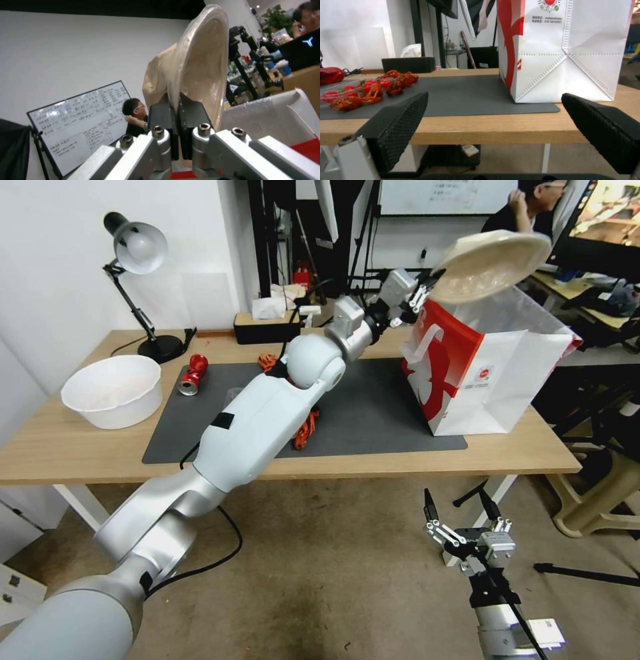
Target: Pick up the trash from the table and place it into the takeout bag.
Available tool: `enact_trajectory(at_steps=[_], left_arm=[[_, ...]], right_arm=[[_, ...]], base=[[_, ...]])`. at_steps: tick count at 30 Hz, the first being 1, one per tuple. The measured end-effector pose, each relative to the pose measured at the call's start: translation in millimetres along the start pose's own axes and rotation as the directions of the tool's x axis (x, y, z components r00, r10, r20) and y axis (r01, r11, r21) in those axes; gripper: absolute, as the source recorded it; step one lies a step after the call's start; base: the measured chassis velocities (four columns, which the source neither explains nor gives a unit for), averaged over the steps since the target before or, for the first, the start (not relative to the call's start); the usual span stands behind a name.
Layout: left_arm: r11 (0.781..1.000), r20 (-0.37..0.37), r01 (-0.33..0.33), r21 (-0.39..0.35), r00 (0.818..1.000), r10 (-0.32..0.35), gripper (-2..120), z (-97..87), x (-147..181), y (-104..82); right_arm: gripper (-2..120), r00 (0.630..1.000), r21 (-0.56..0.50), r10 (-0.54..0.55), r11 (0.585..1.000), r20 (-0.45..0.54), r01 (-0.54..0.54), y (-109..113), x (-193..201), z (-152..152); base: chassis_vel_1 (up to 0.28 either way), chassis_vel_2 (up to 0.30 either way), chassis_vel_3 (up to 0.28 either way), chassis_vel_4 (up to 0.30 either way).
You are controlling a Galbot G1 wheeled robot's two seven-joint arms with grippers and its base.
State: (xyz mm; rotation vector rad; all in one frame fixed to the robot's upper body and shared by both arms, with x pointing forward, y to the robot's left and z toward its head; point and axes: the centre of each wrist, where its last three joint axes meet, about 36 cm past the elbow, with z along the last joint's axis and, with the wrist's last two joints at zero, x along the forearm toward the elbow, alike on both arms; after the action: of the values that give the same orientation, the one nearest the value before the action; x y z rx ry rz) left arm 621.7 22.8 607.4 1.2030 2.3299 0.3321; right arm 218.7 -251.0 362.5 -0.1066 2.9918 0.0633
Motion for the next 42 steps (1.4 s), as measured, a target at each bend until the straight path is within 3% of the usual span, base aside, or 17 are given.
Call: enact_trajectory(at_steps=[7,17,18,23,27,32,34,42], left_arm=[[0.998,-0.018,-0.041,-0.041,0.999,0.040,0,8.0,-0.5,-7.8],[0.999,-0.016,-0.037,-0.025,0.999,0.037,33,7.3,-1.9,-11.2],[0.999,-0.015,-0.033,-0.016,0.999,0.033,41,5.4,-2.6,-11.6],[1.000,-0.015,-0.020,-0.006,1.000,0.020,55,3.4,-0.1,-9.8],[1.000,-0.027,0.008,0.012,1.000,-0.007,74,6.0,16.2,-9.5],[0.999,-0.037,0.025,0.026,0.999,-0.024,83,7.4,26.2,-8.7],[0.997,-0.060,0.061,0.036,0.996,-0.059,97,7.0,43.3,-5.8],[0.990,-0.109,0.128,0.052,0.987,-0.122,100,9.2,92.1,-6.0]], right_arm=[[100,1.000,-0.006,0.010,1.000,-0.003,-0.010,1.4,1.8,0.7],[100,1.000,-0.013,0.016,1.000,0.006,-0.016,3.7,3.1,-1.2],[100,1.000,-0.015,0.014,1.000,0.009,-0.014,4.6,2.6,-1.9],[100,1.000,-0.017,0.014,1.000,0.010,-0.014,5.3,2.2,-1.9],[100,1.000,-0.018,0.009,1.000,0.015,-0.009,7.1,3.0,-6.8],[100,1.000,-0.017,0.006,1.000,0.021,-0.006,7.6,2.2,-9.5],[100,1.000,-0.016,0.003,1.000,0.021,-0.003,8.1,1.9,-10.3],[100,1.000,-0.020,-0.008,1.000,0.015,0.009,12.7,3.5,-9.3]], base=[[0.000,0.000,0.000,0.000],[0.000,0.000,0.000,0.000],[0.000,0.000,0.000,0.000],[0.000,0.000,0.000,0.000],[0.000,0.000,0.000,0.000],[0.000,0.000,0.000,0.000],[0.000,0.000,0.000,0.000],[0.000,0.000,0.000,0.000]])
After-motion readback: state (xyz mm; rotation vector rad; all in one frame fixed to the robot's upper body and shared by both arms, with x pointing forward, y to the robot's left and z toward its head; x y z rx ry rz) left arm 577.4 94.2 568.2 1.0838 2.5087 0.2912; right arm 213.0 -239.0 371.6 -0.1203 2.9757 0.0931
